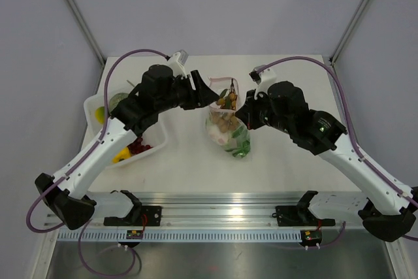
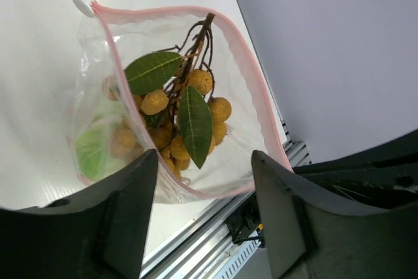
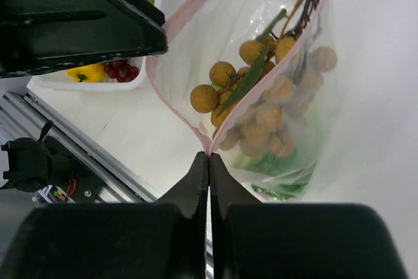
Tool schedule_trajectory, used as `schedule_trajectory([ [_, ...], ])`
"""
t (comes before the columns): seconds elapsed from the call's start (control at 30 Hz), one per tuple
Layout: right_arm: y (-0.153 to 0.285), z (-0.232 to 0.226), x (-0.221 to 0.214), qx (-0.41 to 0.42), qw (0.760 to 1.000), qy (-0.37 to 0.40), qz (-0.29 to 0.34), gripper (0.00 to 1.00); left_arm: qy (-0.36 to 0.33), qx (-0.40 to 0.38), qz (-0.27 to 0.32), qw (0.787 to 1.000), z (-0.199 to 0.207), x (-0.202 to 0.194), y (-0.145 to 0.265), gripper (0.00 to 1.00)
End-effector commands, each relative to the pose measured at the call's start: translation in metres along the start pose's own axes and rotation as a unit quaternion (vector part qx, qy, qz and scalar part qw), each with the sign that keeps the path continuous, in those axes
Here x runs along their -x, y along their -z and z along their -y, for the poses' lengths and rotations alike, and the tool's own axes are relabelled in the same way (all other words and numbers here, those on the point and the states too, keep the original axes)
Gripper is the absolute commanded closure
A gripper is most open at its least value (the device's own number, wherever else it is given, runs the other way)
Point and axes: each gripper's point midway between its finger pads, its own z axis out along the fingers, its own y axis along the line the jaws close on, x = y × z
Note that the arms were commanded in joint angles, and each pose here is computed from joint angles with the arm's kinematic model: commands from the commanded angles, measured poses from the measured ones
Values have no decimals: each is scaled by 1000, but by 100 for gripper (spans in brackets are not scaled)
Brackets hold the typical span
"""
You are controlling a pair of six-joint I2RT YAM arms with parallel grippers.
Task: Place the food in the zip-top bag and seal the zipper
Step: Adjust the zipper food storage bag at the center of the board.
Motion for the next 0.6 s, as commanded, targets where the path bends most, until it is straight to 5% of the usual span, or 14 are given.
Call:
schedule_trajectory([
  [0.0, 13, -17, 23, 47, 997, 51, 36, 100, -46, 44, 8, 998, -17, 4, -11, 42],
  [0.5, 26, -21, 9, 77, 994, 74, 26, 100, -84, 52, -44, 994, -26, -5, -41, 63],
  [0.57, 27, -20, 5, 76, 994, 76, 19, 100, -87, 57, -45, 994, -28, -4, -42, 79],
])
